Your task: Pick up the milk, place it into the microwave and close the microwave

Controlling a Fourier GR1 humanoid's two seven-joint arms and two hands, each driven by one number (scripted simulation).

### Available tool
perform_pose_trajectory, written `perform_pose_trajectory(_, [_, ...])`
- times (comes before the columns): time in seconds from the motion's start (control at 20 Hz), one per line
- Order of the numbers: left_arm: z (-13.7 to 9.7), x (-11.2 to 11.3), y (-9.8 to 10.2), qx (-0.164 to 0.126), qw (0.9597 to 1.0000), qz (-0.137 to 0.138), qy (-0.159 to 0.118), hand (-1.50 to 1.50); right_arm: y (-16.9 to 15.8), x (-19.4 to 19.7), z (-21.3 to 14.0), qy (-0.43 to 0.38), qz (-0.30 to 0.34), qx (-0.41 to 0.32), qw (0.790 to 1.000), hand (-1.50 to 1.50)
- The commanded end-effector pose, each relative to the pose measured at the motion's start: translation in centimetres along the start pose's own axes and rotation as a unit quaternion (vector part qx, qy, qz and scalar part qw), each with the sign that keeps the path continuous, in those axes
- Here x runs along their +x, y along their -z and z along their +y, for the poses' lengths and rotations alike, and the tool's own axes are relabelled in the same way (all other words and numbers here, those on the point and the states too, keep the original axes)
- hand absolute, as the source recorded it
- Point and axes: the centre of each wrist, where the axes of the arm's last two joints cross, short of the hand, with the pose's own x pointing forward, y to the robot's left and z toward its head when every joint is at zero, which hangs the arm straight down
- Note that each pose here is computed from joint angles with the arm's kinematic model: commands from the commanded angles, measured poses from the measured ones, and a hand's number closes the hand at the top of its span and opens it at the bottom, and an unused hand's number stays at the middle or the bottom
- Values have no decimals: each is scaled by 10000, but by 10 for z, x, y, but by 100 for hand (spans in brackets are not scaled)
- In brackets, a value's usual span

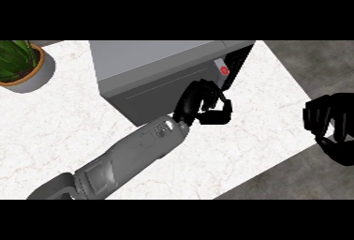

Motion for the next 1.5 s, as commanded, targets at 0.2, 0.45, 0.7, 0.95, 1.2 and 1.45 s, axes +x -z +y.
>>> perform_pose_trajectory(0.2, [-14,45,17,-105,9975,-691,-71,150,22,11,14,220,-338,912,9950,150])
perform_pose_trajectory(0.45, [-12,42,18,36,9980,-635,-41,150,26,14,25,337,-354,1095,9928,150])
perform_pose_trajectory(0.7, [-13,43,17,128,9978,-633,-127,150,32,18,34,387,-406,1234,9908,150])
perform_pose_trajectory(0.95, [-13,40,17,254,9976,-636,-117,150,32,20,42,470,-427,1368,9886,150])
perform_pose_trajectory(1.2, [-3,21,18,927,9952,177,-261,150,27,16,56,657,211,1905,9793,150])
perform_pose_trajectory(1.45, [10,30,14,1093,9615,907,-2355,150,22,7,76,1039,231,1865,9767,150])
